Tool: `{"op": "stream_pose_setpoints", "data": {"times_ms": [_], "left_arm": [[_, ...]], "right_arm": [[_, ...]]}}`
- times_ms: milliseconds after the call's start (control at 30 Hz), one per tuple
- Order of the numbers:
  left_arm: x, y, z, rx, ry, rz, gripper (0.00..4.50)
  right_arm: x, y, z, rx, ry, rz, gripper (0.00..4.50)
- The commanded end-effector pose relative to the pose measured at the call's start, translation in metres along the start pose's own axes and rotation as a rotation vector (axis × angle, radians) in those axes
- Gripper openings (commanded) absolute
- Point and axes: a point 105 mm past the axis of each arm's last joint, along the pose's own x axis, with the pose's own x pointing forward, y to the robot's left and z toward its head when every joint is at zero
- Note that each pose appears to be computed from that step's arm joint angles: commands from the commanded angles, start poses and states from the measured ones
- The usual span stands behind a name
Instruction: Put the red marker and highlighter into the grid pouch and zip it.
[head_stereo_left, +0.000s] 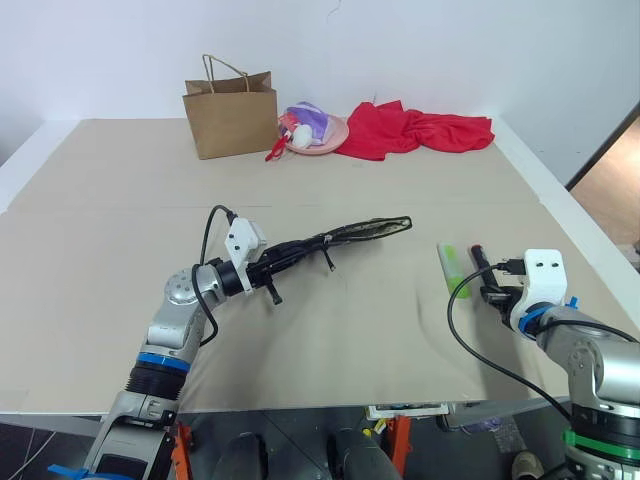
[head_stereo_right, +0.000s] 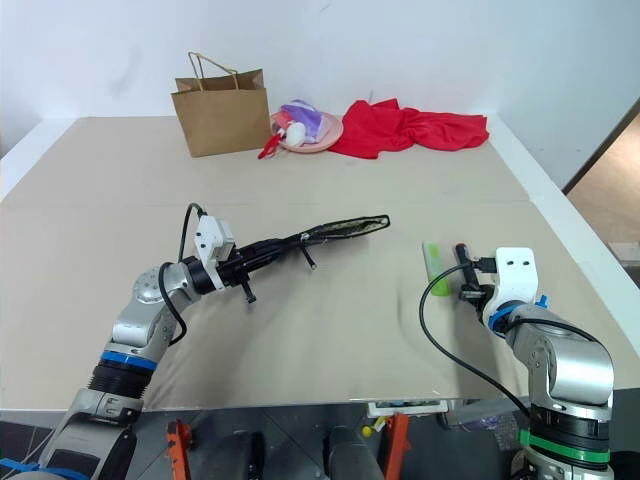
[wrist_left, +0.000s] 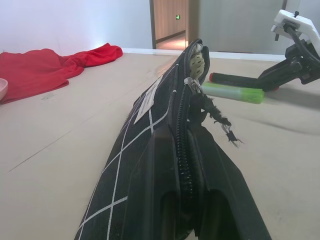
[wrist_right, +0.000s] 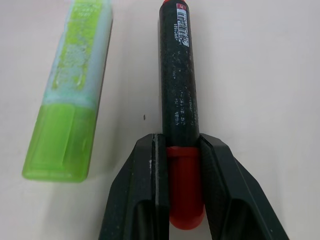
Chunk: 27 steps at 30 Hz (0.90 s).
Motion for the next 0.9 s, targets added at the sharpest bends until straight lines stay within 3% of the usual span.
{"op": "stream_pose_setpoints", "data": {"times_ms": [33,167,333,567,733,900], "left_arm": [[-0.001,0.003,0.012,0.038,-0.029,-0.001,0.0],[-0.001,0.002,0.012,0.032,-0.027,-0.015,0.0],[0.0,0.0,0.011,0.027,-0.025,-0.034,0.0],[0.002,-0.002,0.009,0.022,-0.015,-0.055,0.0],[0.003,-0.006,0.008,0.025,-0.004,-0.064,0.0],[0.005,-0.008,0.008,0.026,-0.002,-0.067,0.0]], "right_arm": [[-0.002,-0.004,0.021,0.018,-0.091,-0.021,0.59],[-0.021,0.031,0.08,-0.104,-0.368,0.164,0.59],[-0.057,0.07,0.106,-0.65,-0.548,0.373,0.59],[-0.075,0.088,0.098,-1.18,-0.545,0.537,0.59],[-0.074,0.09,0.092,-1.352,-0.535,0.566,0.59],[-0.068,0.085,0.091,-1.408,-0.526,0.553,0.59]]}}
